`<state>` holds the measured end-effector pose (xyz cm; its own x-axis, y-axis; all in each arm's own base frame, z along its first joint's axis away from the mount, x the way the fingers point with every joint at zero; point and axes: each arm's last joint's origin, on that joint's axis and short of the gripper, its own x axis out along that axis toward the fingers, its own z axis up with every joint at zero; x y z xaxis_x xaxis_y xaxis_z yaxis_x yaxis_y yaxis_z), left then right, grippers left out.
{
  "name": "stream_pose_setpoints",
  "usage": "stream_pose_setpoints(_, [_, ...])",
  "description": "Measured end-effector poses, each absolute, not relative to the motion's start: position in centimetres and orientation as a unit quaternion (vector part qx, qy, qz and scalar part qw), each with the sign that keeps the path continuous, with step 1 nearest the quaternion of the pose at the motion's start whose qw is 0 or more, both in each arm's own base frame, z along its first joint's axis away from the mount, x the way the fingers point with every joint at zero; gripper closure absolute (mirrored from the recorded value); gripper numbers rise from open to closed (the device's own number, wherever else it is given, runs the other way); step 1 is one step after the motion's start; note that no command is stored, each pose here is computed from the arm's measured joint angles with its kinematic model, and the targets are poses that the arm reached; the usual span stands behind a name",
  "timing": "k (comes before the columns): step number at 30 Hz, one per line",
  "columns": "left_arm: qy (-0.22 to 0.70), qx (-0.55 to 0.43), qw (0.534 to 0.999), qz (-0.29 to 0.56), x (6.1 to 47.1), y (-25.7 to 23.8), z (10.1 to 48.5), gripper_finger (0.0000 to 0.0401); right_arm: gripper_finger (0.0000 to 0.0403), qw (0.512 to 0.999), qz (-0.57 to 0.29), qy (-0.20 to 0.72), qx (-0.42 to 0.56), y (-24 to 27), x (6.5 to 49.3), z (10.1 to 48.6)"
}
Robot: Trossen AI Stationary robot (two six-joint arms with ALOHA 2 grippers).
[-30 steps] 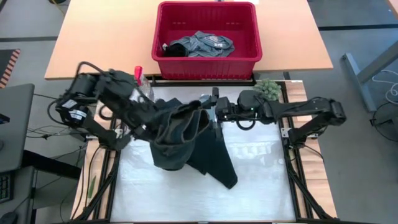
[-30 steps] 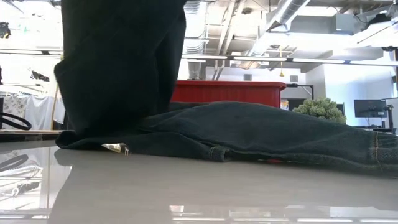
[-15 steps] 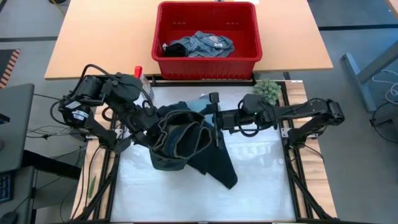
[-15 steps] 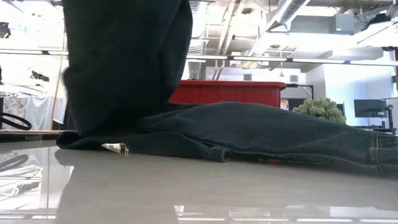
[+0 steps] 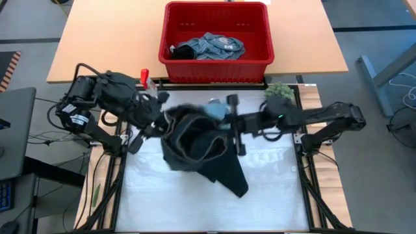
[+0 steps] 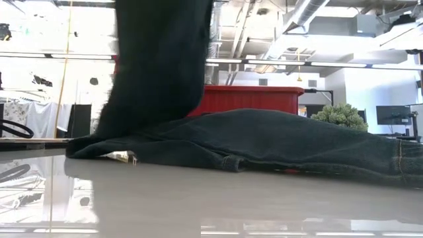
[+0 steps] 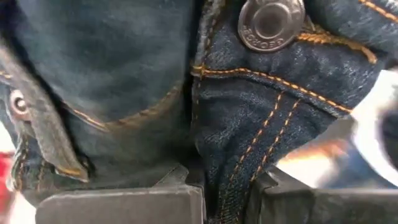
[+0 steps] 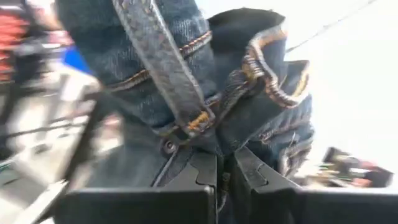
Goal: Fold Laundry from Bin
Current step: Fold the black pants from the red laundry bin
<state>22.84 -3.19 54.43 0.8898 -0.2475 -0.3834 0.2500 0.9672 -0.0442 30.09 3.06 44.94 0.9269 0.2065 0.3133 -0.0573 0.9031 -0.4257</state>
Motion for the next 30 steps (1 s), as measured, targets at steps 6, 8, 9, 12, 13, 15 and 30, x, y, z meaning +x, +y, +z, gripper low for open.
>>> stream_pose_setpoints(6, [0.043, 0.106, 0.992, 0.046, 24.0, -2.3, 57.3, 0.0375, 0.0368, 0.936, -0.068, -0.245, -0.242, -0.8, 27.4, 50.9])
stream_pose_setpoints(8, [-0.016, 0.147, 0.983, 0.112, 24.1, -2.0, 58.7, 0.0374, 0.0368, 0.919, -0.098, -0.273, -0.268, -1.6, 26.2, 53.2])
stream_pose_setpoints(9, [-0.043, 0.165, 0.976, 0.136, 24.1, -1.9, 59.3, 0.0374, 0.0368, 0.911, -0.110, -0.290, -0.273, -1.9, 25.5, 54.5])
stream_pose_setpoints(12, [-0.109, 0.195, 0.962, 0.159, 23.7, -1.8, 60.8, 0.0374, 0.0368, 0.903, -0.108, -0.325, -0.260, -2.4, 23.6, 57.9])
stream_pose_setpoints(13, [-0.123, 0.200, 0.959, 0.157, 23.7, -1.8, 61.1, 0.0374, 0.0368, 0.904, -0.097, -0.333, -0.250, -2.4, 23.1, 58.8])
stream_pose_setpoints(15, [-0.134, 0.210, 0.957, 0.145, 23.7, -1.9, 61.2, 0.0374, 0.0368, 0.912, -0.072, -0.332, -0.229, -2.3, 22.9, 60.0])
stream_pose_setpoints(30, [-0.013, 0.163, 0.981, 0.104, 24.2, -2.0, 58.6, 0.0373, 0.0366, 0.991, -0.030, -0.071, -0.111, -0.9, 24.2, 59.0])
